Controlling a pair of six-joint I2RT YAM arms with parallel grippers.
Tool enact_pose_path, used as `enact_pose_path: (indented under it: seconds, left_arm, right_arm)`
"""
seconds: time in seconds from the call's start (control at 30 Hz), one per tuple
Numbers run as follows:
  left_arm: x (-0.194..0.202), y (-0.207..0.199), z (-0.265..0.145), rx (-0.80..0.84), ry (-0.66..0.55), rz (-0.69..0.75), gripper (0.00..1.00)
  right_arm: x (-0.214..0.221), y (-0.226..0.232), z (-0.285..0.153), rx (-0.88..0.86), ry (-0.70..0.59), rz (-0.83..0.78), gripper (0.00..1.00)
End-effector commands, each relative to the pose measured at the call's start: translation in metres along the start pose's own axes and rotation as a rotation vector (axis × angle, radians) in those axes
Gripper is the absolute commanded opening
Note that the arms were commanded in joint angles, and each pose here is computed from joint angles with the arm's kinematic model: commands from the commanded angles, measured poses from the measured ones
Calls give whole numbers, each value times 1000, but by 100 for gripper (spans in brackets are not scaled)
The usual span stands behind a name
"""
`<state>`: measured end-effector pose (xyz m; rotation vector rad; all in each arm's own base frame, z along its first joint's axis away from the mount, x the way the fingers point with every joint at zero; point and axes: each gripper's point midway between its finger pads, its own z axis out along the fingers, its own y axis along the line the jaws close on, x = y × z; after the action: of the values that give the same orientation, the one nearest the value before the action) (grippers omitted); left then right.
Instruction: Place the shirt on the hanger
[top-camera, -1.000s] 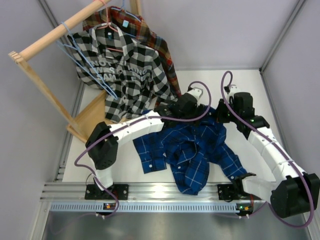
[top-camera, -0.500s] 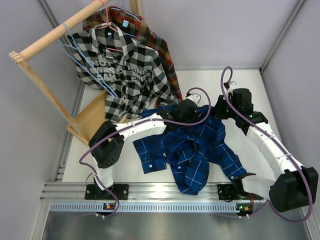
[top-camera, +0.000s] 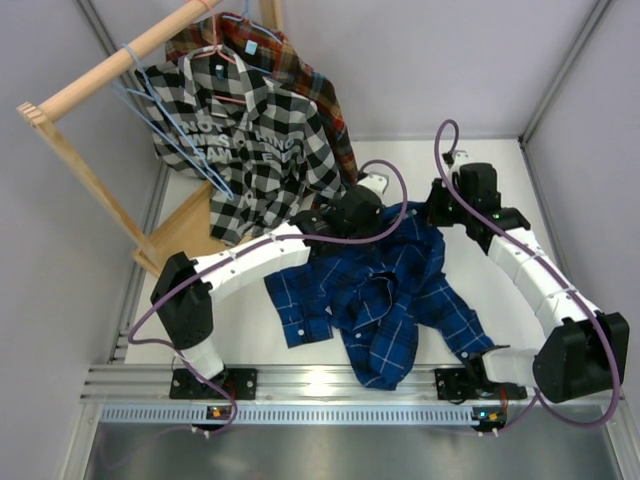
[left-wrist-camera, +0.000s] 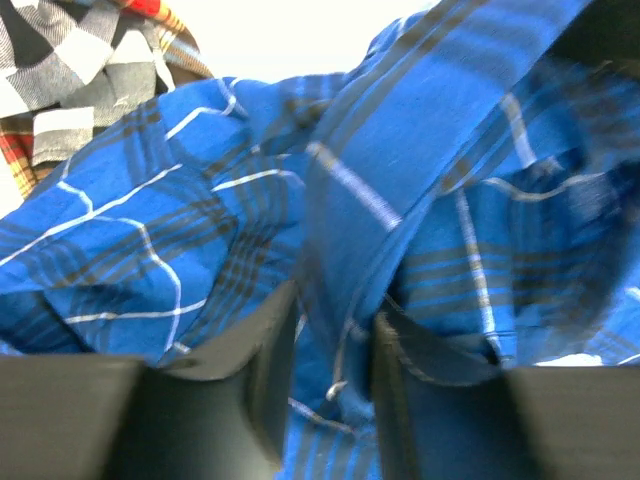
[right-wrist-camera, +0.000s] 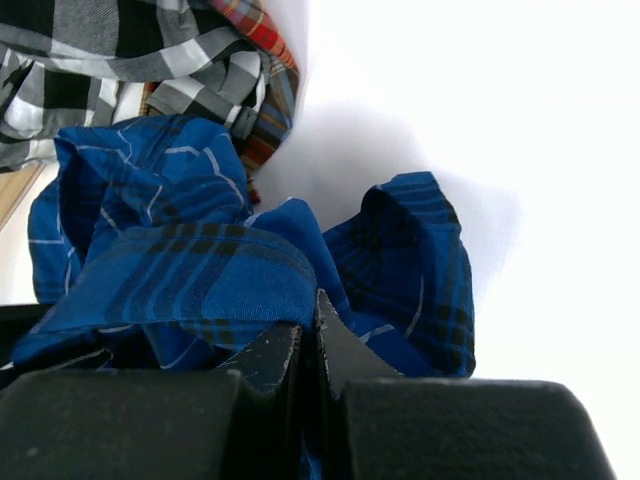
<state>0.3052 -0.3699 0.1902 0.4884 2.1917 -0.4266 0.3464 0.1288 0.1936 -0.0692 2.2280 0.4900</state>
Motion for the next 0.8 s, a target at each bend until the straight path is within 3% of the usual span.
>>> enact_pose_path:
  seconds: [0.0,0.1,0.2,0.33,0.37,0.47,0.5,0.57,0.67,0.77]
  left_arm:
    - [7,2,3,2,48,7,40]
    - [13,-3,13,18,66,2,29]
    - [24,-3,20,17,96,1,26]
    - [25,1,10,9,81,-26,8]
    - [22,5,7,-4,67,-24,0]
    - [6,12,-17,-23,11,-35,0]
    - [-3,21,-25,-64,-22,-46,0]
    - [-19,33,-51,-105,-82,-81,0]
    - [-22,46,-70,-146,-107,-90,0]
    - [-10,58,-78,-183,-97,-96,0]
  right_arm:
    - [-35,0,-18,20,-114,-28,0]
    - [-36,-1,-19,29,-120,-32,0]
    - [-37,-5,-19,47,-122,-37,0]
    - [-34,-7,-16,54,-110,-41,0]
    - [-32,-4,-15,33,-101,-41,4]
    - [-25,12,-12,-66,-64,-56,22]
    - [-25,20,-15,-107,-63,-60,36]
    - [-27,51,-30,-274,-82,-74,48]
    - [-35,89,-58,-452,-122,-104,59]
    - [-54,117,-92,-524,-219,-137,69]
